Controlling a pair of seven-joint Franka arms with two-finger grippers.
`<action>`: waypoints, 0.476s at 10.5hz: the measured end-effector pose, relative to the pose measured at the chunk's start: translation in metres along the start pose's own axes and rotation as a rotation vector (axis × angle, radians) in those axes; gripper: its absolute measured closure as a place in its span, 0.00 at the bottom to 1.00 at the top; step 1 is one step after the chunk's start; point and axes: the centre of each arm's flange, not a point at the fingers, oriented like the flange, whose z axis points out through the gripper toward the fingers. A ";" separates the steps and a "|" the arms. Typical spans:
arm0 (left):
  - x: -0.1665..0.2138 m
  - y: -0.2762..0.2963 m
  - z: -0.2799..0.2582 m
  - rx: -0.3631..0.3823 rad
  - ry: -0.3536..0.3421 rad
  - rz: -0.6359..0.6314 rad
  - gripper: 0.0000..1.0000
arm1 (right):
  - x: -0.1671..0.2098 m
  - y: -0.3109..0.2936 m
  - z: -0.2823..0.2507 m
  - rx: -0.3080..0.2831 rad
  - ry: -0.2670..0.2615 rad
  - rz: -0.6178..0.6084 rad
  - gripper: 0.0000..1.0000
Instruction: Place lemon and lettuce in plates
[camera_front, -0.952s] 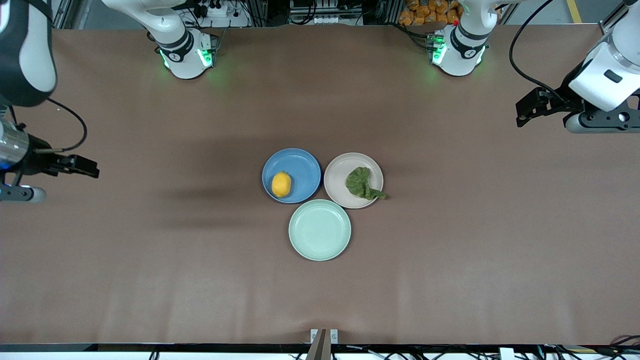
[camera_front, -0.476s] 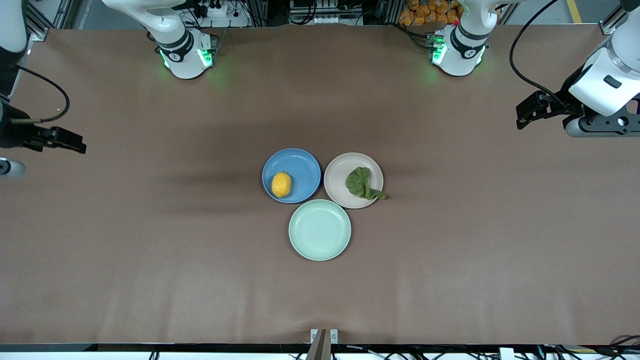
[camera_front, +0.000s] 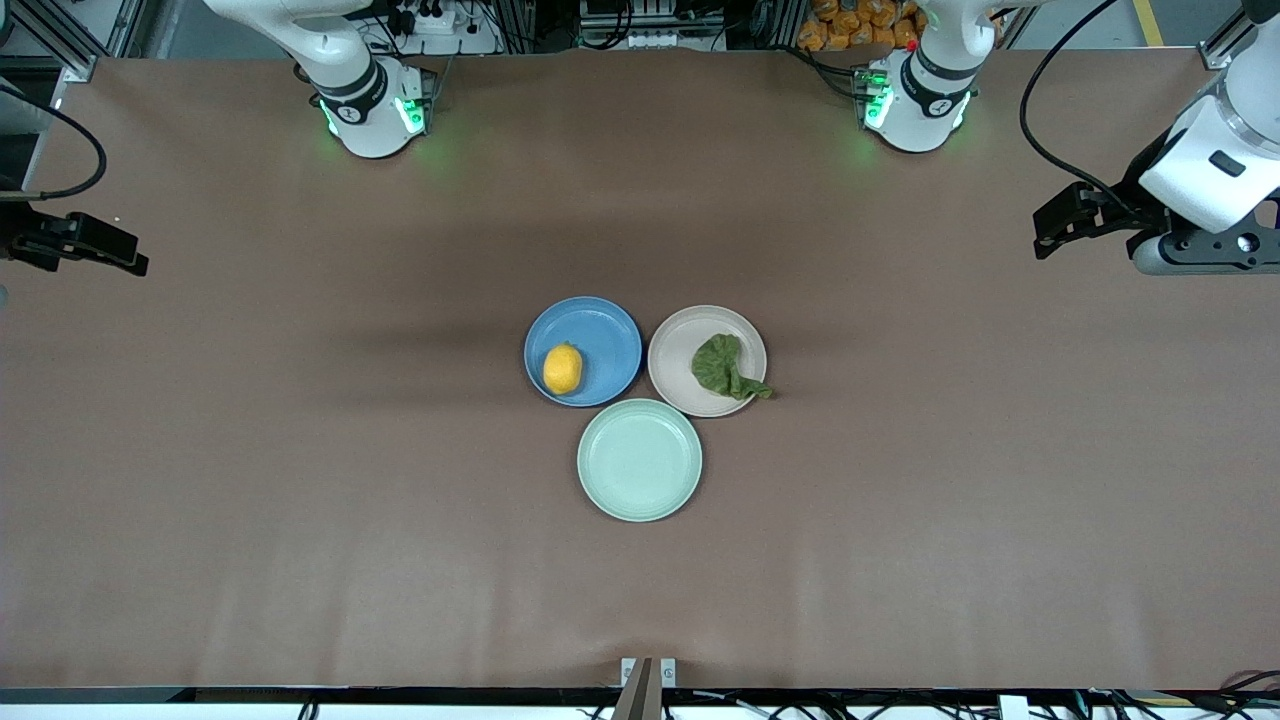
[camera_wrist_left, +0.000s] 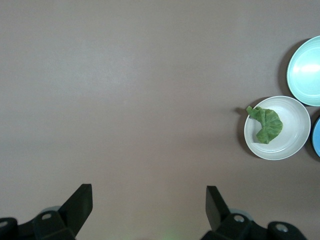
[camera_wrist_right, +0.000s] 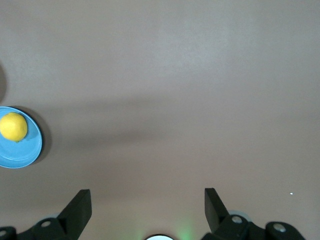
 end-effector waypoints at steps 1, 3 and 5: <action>0.000 -0.001 0.000 0.000 0.000 -0.001 0.00 | 0.000 0.000 0.000 0.003 0.000 0.000 0.00; 0.000 -0.001 0.000 0.000 0.000 -0.002 0.00 | 0.000 0.001 0.001 0.005 -0.001 0.003 0.00; 0.000 -0.001 0.000 0.000 0.000 -0.002 0.00 | 0.001 0.002 0.004 0.005 -0.007 0.004 0.00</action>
